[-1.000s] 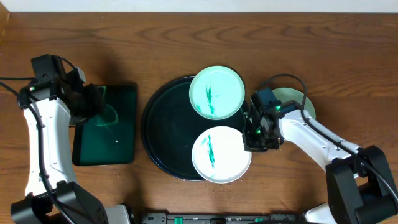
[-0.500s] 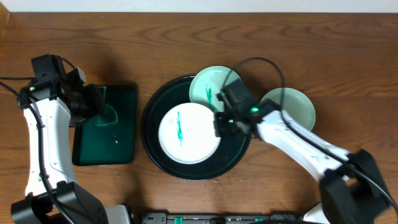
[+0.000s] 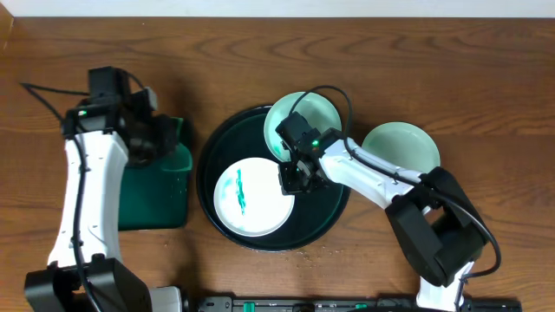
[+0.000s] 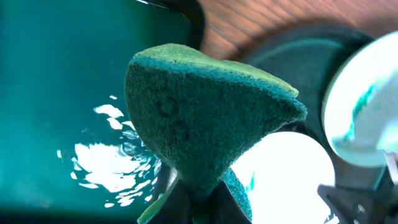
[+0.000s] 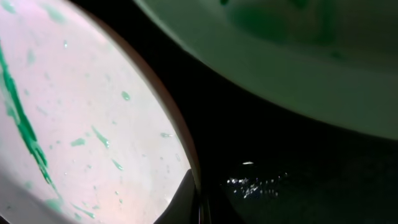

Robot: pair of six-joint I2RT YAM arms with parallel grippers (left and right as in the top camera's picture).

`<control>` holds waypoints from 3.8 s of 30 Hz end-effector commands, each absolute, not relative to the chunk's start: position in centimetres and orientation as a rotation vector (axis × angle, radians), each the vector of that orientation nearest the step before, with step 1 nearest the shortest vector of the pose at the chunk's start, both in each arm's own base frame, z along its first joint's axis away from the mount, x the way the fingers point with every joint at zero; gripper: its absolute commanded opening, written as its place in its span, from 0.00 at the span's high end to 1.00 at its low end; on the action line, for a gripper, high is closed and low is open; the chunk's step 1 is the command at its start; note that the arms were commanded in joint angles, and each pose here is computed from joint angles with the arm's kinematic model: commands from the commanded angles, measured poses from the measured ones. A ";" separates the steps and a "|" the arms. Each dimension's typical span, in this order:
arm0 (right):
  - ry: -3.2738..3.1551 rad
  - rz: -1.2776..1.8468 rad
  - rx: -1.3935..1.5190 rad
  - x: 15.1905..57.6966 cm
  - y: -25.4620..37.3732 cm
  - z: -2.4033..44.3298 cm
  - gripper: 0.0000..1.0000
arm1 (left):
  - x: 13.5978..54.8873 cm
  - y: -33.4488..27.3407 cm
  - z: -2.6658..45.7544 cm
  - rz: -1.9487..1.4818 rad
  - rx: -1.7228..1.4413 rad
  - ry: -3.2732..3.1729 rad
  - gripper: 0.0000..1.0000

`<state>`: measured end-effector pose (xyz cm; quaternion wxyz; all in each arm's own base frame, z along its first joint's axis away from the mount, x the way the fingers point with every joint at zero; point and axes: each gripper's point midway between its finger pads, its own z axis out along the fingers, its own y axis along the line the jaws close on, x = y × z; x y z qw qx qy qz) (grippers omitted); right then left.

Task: Clean dirty plates on tray and stack at the side
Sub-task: 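Grip the bottom white plate rim with the right gripper, pull it left, then scrub the white plate with the sponge in the left gripper, then lift the white plate with the right gripper and stack it on the cleaned plate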

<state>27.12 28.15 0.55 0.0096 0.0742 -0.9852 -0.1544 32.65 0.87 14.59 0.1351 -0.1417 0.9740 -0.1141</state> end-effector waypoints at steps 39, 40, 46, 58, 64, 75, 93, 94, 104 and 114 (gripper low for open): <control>-3.052 -0.508 0.146 27.8 28.0 0.2 0.99 | 29.5 -11.3 0.6 -0.337 -0.101 3.085 0.93; -3.052 -0.508 0.146 27.8 28.0 0.2 0.99 | 30.1 -9.3 1.0 -0.145 -0.206 3.070 0.93; -3.051 -0.508 0.145 27.8 28.0 0.2 0.99 | 30.4 -5.1 2.4 0.222 -0.400 3.012 0.93; -3.052 -0.509 0.145 27.8 28.0 0.2 0.99 | 24.1 -15.0 0.9 -0.446 -0.124 3.273 0.93; -3.049 -0.511 0.150 27.8 28.0 0.3 0.99 | 25.2 -16.4 1.3 -0.578 -0.047 3.210 0.93; -3.043 -0.519 0.161 27.7 28.0 0.3 0.99 | 32.2 -12.2 6.9 -0.591 -0.159 2.975 0.93; -3.173 -0.651 0.642 29.0 30.7 6.4 0.99 | 32.5 5.6 14.9 -0.182 -0.725 2.671 0.93; -3.209 -0.627 0.679 29.2 30.5 7.2 0.99 | 32.4 6.0 14.8 -0.171 -0.743 2.671 0.93; -3.737 0.123 0.899 31.4 26.1 17.8 0.99 | 32.2 7.1 14.5 -0.156 -0.787 2.666 0.93; -3.895 1.111 1.203 28.9 26.7 26.0 0.99 | 32.1 7.5 14.5 -0.127 -0.793 2.665 0.93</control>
